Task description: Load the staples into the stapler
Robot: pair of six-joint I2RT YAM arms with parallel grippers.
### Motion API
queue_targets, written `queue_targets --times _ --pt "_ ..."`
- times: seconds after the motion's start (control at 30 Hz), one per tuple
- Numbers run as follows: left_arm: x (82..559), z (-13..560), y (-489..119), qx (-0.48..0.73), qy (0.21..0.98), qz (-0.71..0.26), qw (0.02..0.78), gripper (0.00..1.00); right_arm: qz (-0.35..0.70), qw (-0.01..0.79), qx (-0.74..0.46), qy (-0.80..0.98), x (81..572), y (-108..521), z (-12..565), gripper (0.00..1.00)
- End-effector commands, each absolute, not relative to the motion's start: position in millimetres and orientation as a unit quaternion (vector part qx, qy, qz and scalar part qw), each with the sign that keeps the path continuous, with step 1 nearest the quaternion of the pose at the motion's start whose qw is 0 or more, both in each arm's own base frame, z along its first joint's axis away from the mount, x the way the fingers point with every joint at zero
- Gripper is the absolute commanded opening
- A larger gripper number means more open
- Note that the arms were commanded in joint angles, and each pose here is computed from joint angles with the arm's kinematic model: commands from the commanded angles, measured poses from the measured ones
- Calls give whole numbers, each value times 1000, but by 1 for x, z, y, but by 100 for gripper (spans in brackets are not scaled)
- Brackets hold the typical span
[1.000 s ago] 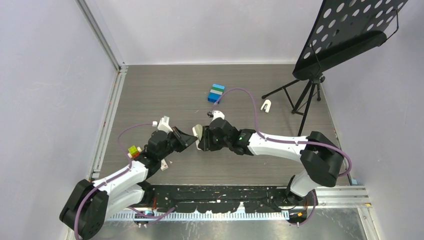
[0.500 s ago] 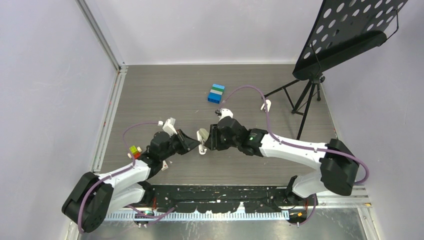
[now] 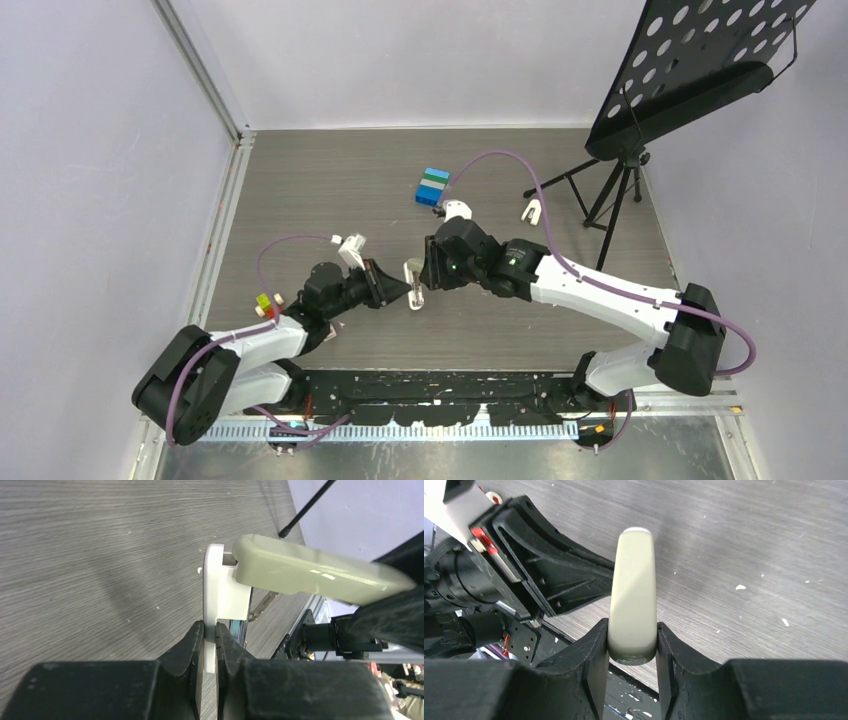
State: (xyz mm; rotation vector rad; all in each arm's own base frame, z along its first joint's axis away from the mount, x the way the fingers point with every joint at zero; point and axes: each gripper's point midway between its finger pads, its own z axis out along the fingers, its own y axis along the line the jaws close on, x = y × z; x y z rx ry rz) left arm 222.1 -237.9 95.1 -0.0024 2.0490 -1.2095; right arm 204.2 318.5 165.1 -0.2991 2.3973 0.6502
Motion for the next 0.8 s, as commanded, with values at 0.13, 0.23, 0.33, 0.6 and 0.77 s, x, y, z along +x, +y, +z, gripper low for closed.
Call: queue_targets --times 0.13,0.23,0.33,0.6,0.77 --pt "210 102 -256 89 777 -480 398 0 232 373 -106 892 234 308 235 0" --pt "203 107 -265 114 767 -489 398 0 229 353 -107 901 236 309 230 0" --pt "193 112 -275 146 756 -500 396 0 228 330 -104 910 239 309 222 0" --pt "164 123 -305 228 726 -515 395 0 247 299 -88 918 254 308 225 1" --pt "157 119 -314 258 727 -500 394 0 243 293 -88 920 262 310 226 0"
